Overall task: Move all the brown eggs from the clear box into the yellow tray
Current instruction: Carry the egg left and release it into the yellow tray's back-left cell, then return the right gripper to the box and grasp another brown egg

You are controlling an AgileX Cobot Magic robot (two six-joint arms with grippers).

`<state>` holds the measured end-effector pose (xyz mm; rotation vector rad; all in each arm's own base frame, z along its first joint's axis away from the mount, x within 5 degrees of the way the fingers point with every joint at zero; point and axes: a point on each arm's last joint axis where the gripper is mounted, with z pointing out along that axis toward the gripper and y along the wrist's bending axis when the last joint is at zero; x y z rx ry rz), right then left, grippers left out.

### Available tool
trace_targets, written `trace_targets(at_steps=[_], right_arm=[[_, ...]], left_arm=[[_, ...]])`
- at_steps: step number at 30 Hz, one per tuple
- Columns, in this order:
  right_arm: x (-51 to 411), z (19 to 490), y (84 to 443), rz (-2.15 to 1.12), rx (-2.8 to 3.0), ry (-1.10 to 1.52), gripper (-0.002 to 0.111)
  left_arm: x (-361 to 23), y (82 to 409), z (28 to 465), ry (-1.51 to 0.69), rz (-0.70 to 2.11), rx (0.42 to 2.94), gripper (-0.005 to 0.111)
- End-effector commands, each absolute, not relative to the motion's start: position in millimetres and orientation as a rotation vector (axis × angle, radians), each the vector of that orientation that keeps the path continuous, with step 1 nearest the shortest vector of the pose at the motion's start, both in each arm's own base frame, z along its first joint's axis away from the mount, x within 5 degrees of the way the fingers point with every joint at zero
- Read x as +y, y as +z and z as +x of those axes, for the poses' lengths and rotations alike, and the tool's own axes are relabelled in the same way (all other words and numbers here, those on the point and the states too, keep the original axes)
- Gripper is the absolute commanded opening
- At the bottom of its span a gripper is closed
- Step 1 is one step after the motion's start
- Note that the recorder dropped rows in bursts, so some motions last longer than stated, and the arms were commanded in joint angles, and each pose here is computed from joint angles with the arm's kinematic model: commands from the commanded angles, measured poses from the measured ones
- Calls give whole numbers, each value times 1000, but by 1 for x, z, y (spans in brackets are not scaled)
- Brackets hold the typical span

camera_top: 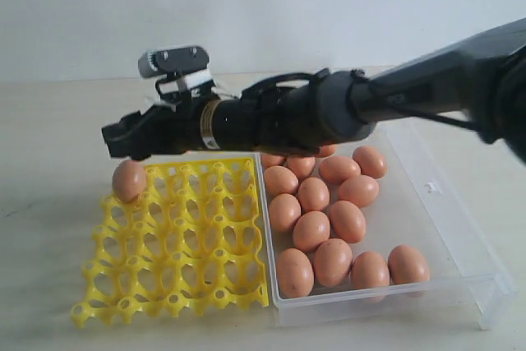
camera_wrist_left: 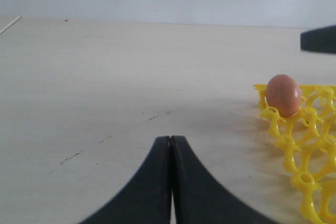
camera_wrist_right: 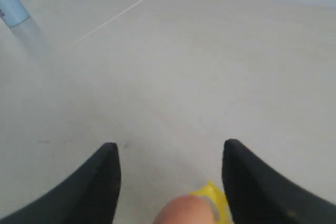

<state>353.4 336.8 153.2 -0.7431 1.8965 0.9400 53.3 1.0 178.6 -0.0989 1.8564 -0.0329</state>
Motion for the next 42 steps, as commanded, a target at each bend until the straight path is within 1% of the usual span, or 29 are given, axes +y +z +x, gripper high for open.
trace_targets(at_steps=[1, 4, 7, 10, 12, 14, 16, 19, 21, 23, 26, 29, 31, 32, 42], right_arm=[[309, 350, 215, -617, 1936, 734, 35], [277, 341, 241, -531, 2042, 487, 16], [240, 326, 253, -606, 2197, 217, 4], [207, 310, 258, -731, 2350, -2, 1], [185, 302, 262, -725, 2441, -144, 1], [165, 296, 260, -653, 2522, -260, 1], [153, 293, 254, -571, 2553, -270, 1], [140, 293, 240, -412, 2641, -120, 2], [136, 292, 229, -340, 2673, -15, 5], [133, 293, 219, -282, 2690, 76, 12], [132, 295, 206, -151, 2740, 185, 31], [136, 294, 195, -227, 2785, 202, 49], [139, 295, 188, -249, 2802, 227, 57], [141, 296, 184, -256, 2809, 242, 58], [147, 309, 151, -275, 2828, 232, 58]], left_arm=[[1, 181, 53, -45, -100, 1837, 0], [1, 181, 53, -45, -100, 1837, 0], [1, 181, 53, -45, -100, 1837, 0], [1, 181, 53, -45, -100, 1837, 0], [1, 181, 53, -45, -100, 1837, 0], [1, 181, 53, -45, -100, 1837, 0], [1, 181, 53, -45, -100, 1837, 0], [1, 181, 53, -45, -100, 1837, 0], [1, 181, 53, -45, -100, 1837, 0], [1, 181, 53, -45, -100, 1837, 0], [1, 181, 53, -45, -100, 1837, 0], [1, 181, 53, -45, -100, 1837, 0], [1, 181, 53, -45, -100, 1837, 0], [1, 181, 53, -45, -100, 1837, 0], [1, 181, 53, -45, -100, 1837, 0]])
